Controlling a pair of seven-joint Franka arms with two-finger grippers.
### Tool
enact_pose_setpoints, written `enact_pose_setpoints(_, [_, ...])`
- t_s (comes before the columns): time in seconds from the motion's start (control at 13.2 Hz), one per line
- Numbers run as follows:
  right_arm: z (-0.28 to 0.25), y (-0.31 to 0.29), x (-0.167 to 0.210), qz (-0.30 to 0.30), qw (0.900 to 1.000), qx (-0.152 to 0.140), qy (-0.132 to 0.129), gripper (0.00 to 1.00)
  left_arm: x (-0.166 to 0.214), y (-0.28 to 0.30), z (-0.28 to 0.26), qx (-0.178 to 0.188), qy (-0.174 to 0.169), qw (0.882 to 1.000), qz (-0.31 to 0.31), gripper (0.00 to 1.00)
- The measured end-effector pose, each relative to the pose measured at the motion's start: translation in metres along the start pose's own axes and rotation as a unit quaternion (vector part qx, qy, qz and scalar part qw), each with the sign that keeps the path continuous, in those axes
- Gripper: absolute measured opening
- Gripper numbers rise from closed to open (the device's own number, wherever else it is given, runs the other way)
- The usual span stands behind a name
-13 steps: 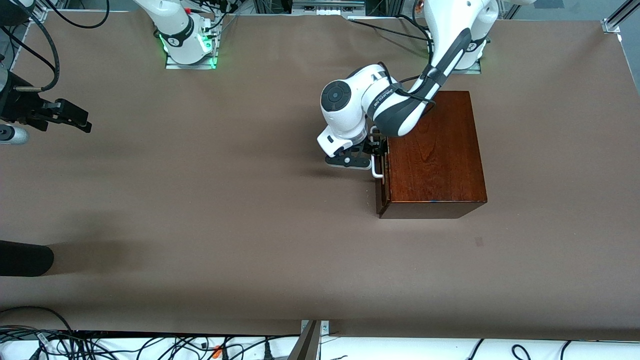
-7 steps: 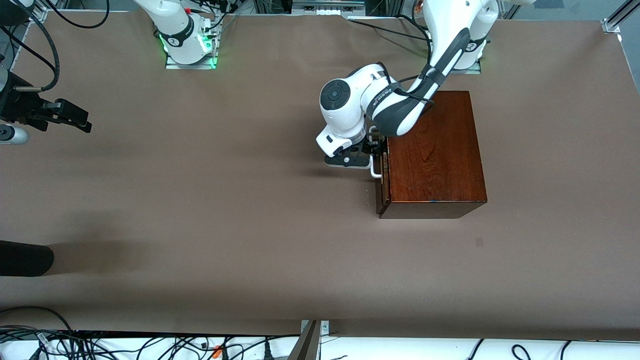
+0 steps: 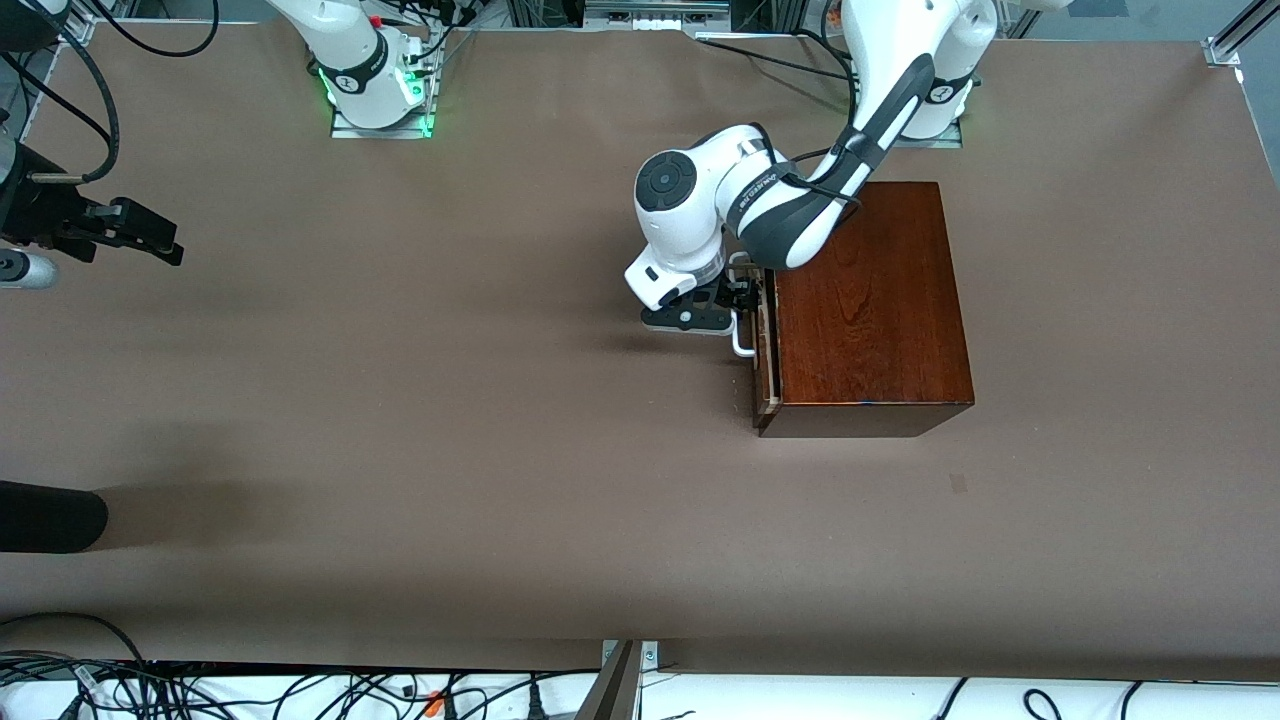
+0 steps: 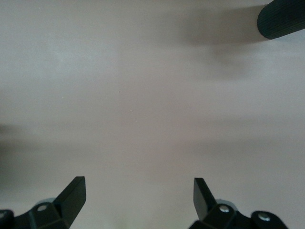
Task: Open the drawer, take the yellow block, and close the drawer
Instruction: 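Pull the drawer open by its handle with the left gripper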
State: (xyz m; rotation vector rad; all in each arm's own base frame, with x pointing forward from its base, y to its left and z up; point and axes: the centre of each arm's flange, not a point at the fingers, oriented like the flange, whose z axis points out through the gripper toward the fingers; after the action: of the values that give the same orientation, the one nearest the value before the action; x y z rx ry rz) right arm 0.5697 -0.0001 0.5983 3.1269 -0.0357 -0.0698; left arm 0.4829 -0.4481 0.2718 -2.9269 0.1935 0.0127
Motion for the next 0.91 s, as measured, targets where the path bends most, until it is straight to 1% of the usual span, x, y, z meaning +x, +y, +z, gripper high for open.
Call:
enact_pose_setpoints(0.68, [0.000,0.000,0.000,0.000,1.000,0.000,-0.001,1.00,0.002,0.024,-0.007,-0.013,0.011,1.000,-0.005,1.00])
enact_pose_setpoints(0.91, [0.000,0.000,0.000,0.000,1.000,0.000,-0.001,1.00,0.002,0.042,-0.015,-0.024,0.020,1.000,0.002,1.00])
